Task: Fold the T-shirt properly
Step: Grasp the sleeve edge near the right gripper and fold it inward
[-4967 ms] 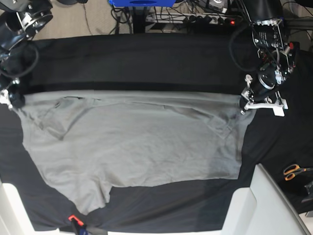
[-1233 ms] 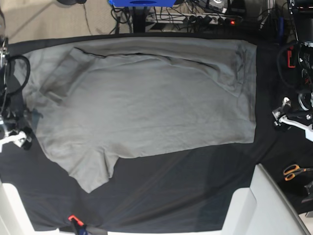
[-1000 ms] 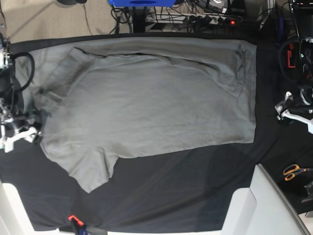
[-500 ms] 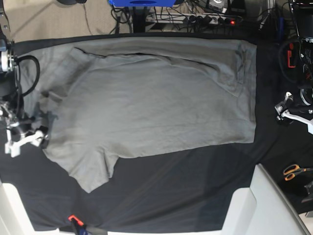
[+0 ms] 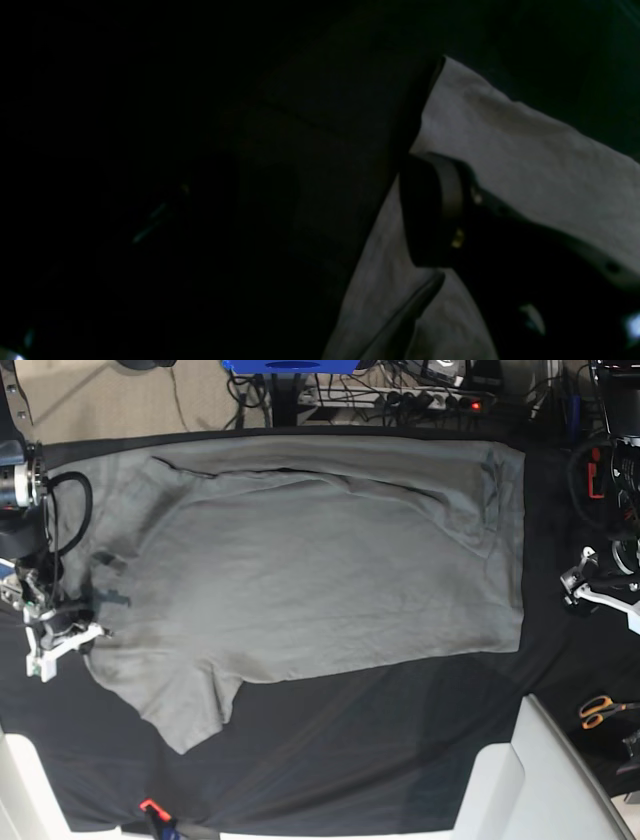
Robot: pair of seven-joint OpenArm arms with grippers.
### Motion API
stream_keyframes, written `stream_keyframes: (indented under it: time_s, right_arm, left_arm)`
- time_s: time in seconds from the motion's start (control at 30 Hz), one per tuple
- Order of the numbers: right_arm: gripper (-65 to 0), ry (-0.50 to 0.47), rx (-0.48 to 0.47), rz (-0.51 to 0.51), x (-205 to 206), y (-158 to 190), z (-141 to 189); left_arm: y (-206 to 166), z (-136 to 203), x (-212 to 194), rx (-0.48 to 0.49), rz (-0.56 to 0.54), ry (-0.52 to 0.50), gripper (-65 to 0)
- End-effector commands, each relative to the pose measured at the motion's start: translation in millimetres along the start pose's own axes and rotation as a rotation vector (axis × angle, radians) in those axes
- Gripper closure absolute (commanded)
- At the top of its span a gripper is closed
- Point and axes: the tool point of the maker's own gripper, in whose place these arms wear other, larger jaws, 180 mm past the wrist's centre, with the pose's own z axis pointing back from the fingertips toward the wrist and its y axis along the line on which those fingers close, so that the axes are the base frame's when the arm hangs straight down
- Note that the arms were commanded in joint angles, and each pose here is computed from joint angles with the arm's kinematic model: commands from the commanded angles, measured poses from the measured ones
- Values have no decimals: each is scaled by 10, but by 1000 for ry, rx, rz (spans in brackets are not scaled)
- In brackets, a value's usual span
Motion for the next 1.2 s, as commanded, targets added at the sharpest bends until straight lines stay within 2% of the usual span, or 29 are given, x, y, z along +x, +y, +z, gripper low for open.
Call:
stream_keyframes:
  time_s: [0.0,0.03,0.23,0.4,0.53,0.73,0.93,1.17]
  right_arm:
    - [0,-40,6,4,213,0,-8]
    - [-15,-43,11,2,222,8,-8]
    - [0,-91,44,35,319,122,22]
    - [0,-55,94,91,308,301,87]
    - [0,-108,53,131,442,355,193]
    - [0,-67,14,178,503,363,364]
    - [0,-33,-17,100,502,203,670]
    - [0,16,-16,56,335,238,1045]
  left_arm:
    - [7,51,201,-1,-16,-47,-479]
    - [7,51,201,-1,-16,-47,-479]
    - [4,50,197,-2,-17,-46,-479]
    - [4,50,197,-2,-17,-46,-479]
    - [0,52,201,-2,-18,-48,-479]
    - [-8,55,208,-4,-19,-50,-479]
    - [-16,59,215,-6,-20,-52,-479]
    - [-30,63,235,-9,-21,-57,-479]
